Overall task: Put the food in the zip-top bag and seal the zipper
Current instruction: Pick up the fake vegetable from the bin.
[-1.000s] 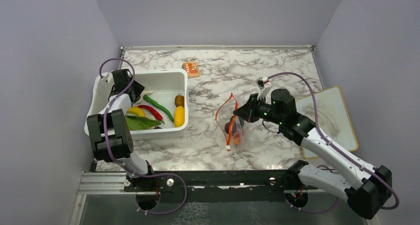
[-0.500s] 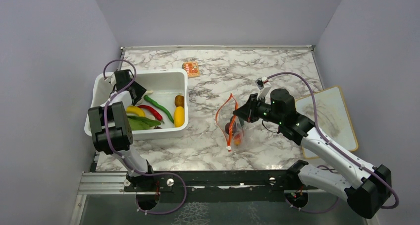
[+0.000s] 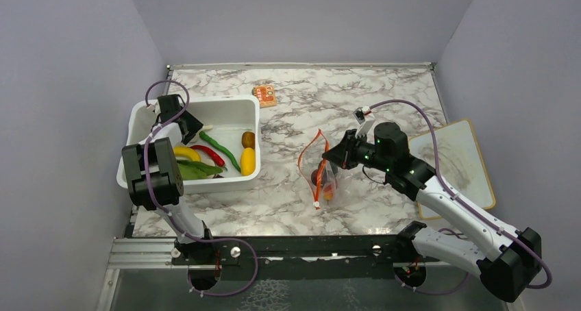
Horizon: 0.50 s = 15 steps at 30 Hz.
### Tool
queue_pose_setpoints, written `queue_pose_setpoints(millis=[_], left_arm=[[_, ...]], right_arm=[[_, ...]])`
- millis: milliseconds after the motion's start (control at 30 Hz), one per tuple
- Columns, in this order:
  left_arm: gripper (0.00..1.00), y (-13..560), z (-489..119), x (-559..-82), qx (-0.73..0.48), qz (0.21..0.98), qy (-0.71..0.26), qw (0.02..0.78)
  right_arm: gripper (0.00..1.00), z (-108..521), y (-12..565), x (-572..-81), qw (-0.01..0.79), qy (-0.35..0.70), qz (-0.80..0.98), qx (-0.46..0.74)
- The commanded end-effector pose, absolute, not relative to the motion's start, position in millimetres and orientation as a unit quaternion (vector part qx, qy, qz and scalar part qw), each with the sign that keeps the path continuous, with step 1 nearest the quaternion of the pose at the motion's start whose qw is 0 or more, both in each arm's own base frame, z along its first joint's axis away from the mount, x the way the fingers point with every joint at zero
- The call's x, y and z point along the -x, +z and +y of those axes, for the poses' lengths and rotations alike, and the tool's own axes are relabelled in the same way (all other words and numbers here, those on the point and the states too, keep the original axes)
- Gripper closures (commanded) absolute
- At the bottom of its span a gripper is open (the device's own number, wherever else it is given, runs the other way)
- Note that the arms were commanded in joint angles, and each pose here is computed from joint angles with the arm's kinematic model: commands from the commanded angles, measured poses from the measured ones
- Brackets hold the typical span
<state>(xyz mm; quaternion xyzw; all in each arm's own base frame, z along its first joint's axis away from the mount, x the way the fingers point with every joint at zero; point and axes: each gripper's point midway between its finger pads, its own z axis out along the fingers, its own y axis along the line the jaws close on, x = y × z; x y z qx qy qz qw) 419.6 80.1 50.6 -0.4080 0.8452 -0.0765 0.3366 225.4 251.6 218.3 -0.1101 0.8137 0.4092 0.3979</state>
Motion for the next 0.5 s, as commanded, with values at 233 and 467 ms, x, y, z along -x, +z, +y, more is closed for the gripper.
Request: queue_pose_setpoints(millis=[233,467], left_arm=[[0.62,48.9,74.0,-415.2,0.39,0.859,-0.089,0.321],[0.68,62.7,71.4,-409.6,0.385,0.856,-0.091,0.333]], right_arm=[[0.99,255.1,243.7,-223.2,0.42,0.431,0.79,0.117],[0.99,256.5,242.6,-221.7,0.415,0.436,0.79,0.117]])
